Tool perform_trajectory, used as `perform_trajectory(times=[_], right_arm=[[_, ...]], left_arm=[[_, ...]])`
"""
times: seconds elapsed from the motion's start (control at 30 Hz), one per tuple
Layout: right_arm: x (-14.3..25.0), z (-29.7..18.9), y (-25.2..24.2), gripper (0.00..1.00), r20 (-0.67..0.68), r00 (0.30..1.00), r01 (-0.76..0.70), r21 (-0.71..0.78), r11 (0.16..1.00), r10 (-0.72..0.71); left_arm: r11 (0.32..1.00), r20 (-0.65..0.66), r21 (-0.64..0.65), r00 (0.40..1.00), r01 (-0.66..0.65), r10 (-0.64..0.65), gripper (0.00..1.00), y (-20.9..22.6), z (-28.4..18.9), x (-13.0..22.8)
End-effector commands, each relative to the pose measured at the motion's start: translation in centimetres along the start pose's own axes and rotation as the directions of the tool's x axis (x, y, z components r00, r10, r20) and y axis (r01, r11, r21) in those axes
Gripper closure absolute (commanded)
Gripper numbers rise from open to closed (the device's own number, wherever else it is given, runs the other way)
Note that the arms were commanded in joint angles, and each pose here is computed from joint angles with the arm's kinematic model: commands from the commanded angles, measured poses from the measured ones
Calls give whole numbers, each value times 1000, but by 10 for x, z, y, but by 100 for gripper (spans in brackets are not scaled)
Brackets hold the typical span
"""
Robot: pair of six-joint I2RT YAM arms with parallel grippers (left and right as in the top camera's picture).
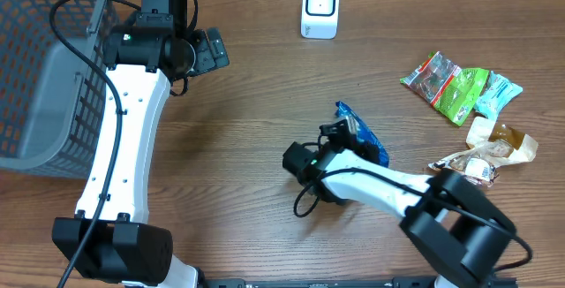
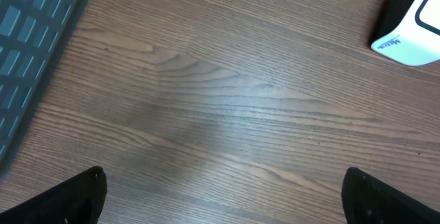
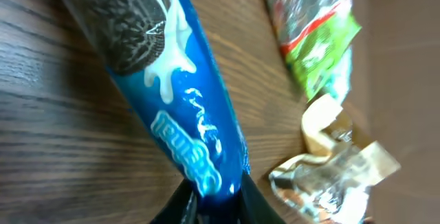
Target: Scan the item barcode
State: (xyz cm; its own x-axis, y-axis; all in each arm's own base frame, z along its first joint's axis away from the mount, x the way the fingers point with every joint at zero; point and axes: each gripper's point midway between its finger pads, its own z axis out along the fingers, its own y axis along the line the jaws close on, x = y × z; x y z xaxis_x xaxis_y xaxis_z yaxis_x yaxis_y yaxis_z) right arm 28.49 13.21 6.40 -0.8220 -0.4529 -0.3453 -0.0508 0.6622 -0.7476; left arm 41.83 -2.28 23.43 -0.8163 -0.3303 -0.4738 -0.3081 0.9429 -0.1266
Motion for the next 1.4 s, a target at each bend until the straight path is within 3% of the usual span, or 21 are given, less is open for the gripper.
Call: perform_trajectory(times=[0.0,0.3,0.4,0.5,0.6,0.8,0.9,1.0,1.23,1.37], right_arm=[[-25,-22,-9,81,156,988,-30,78,997,17],[-20,-62,19,52,261,962,71,35,997,-77],[-21,-69,21,16,278,960,36,16,999,-39],[-22,-71,5,0,247,951,-184,-25,983,185],[-21,-61,-21,0,123,924,-361,-41,932,363],[-7,-18,-56,3,-235,818,-554,-81,828,524],[-1,0,-50,11,-435,793,-556,-230,799,427],[1,8,-34,25,-550,799,-536,-469,702,243],[13,14,-23,30,-654,749,-634,-656,410,111],[17,0,-15,37,-633,773,-625,-753,206,33]], left_arm=[[1000,-12,6,1000,4,-4,0,-3,3,1],[1000,-12,6,1000,4,-4,0,-3,3,1],[1000,-12,6,1000,4,-4,0,-3,3,1],[1000,-13,6,1000,4,-4,0,-3,3,1],[1000,-13,6,1000,4,-4,0,-3,3,1],[1000,-12,6,1000,4,-4,0,-3,3,1],[1000,-12,5,1000,4,-4,0,-2,3,1],[1000,-12,6,1000,4,-4,0,-3,3,1],[1000,-12,6,1000,4,-4,0,-3,3,1],[1000,-12,5,1000,5,-4,0,-2,3,1]])
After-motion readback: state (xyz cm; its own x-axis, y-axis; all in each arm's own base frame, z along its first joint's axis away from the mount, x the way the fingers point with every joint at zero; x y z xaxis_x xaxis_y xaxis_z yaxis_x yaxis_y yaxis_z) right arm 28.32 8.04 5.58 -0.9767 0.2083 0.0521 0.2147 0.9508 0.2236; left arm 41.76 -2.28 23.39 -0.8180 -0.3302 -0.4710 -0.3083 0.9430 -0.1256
